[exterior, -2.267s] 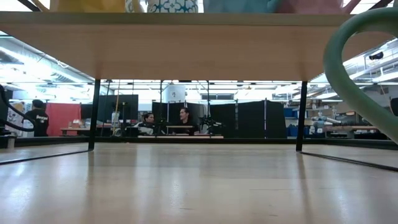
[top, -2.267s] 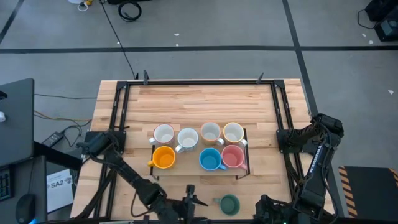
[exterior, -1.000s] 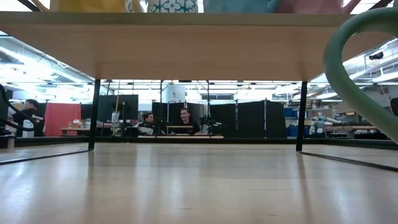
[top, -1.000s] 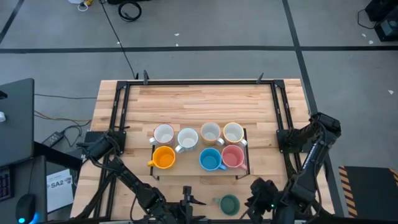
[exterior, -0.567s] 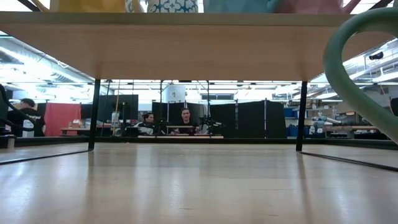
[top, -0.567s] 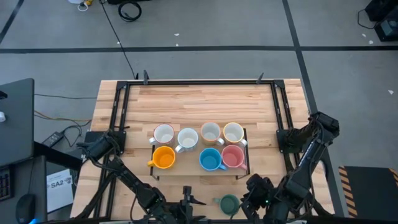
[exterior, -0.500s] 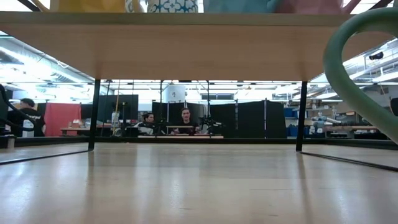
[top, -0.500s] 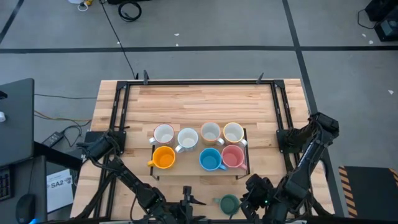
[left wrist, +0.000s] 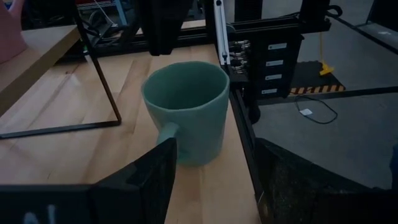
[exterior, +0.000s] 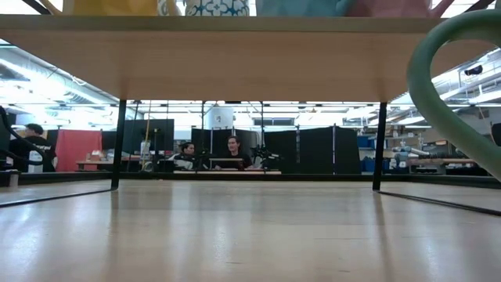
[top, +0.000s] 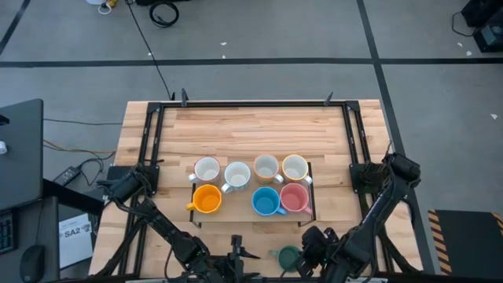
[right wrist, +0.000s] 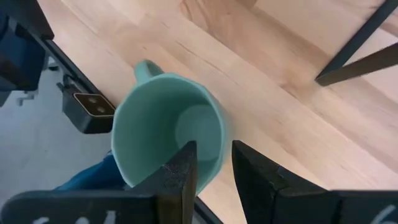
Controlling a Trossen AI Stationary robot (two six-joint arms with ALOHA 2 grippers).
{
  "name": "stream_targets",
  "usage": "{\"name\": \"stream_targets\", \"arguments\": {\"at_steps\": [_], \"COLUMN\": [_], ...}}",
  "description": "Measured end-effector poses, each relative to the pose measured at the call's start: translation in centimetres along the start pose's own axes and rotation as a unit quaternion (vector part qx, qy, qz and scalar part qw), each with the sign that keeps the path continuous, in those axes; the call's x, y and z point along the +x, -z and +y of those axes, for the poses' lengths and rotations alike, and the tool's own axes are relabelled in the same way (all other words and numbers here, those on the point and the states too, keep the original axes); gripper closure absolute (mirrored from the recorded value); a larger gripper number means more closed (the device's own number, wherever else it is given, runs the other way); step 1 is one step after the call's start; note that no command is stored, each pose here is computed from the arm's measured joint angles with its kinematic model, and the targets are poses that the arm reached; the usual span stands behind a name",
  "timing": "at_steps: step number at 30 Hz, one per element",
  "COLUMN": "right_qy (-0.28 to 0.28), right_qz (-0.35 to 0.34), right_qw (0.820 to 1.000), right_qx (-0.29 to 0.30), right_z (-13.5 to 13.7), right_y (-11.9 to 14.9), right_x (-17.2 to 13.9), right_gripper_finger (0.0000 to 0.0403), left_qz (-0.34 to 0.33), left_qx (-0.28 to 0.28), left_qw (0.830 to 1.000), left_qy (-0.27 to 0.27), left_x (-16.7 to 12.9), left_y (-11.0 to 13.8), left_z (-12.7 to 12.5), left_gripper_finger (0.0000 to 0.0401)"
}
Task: Place coffee mugs
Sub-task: Put the green mug on the shelf
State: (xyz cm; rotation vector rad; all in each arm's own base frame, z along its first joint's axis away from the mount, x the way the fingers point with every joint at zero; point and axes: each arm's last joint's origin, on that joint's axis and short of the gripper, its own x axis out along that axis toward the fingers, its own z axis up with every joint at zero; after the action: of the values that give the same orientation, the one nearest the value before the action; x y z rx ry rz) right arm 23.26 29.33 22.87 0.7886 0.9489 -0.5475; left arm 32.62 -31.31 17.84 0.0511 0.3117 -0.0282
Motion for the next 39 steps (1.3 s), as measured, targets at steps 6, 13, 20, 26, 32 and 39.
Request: {"name": "stream_targets", "arguments": {"at_steps": [6,13,20,26,32,39], "right_qy": [0.0,0.029,0.031,0.032,0.033,0.036], "right_qz": [0.015,0.035,0.043,0.057,0.059,0.051], "right_qw": [1.0,0.999,0.999,0.997,0.996,0.997], "right_qx": [0.006,-0.002,-0.014,-0.037,-0.061,-0.05], "right_z": [0.3,0.2,0.3,0.3,0.4,0.7], "right_y": [-0.2,0.7,0.8,0.7,0.1,-1.3], "right_x": [0.6,2.6,2.8,2.9,3.2,3.8], "right_gripper_finger": [0.0296,0.0296,0.0304,0.0352,0.0382,0.0369], "left_qz": [0.0,0.0,0.0,0.0,0.001,0.005], "left_qx": [0.0,0.0,0.0,-0.002,-0.004,-0.019], "left_qw": [1.0,1.0,1.0,1.0,1.0,1.0], "left_qy": [0.0,0.0,0.0,-0.005,-0.008,0.002], "left_x": [0.0,0.0,0.0,0.3,0.6,1.0], "left_y": [0.0,0.0,0.0,-0.1,-0.2,-0.2], "left_z": [0.0,0.0,0.0,0.4,0.7,1.1], "left_gripper_finger": [0.018,0.018,0.018,0.018,0.018,0.018]}}
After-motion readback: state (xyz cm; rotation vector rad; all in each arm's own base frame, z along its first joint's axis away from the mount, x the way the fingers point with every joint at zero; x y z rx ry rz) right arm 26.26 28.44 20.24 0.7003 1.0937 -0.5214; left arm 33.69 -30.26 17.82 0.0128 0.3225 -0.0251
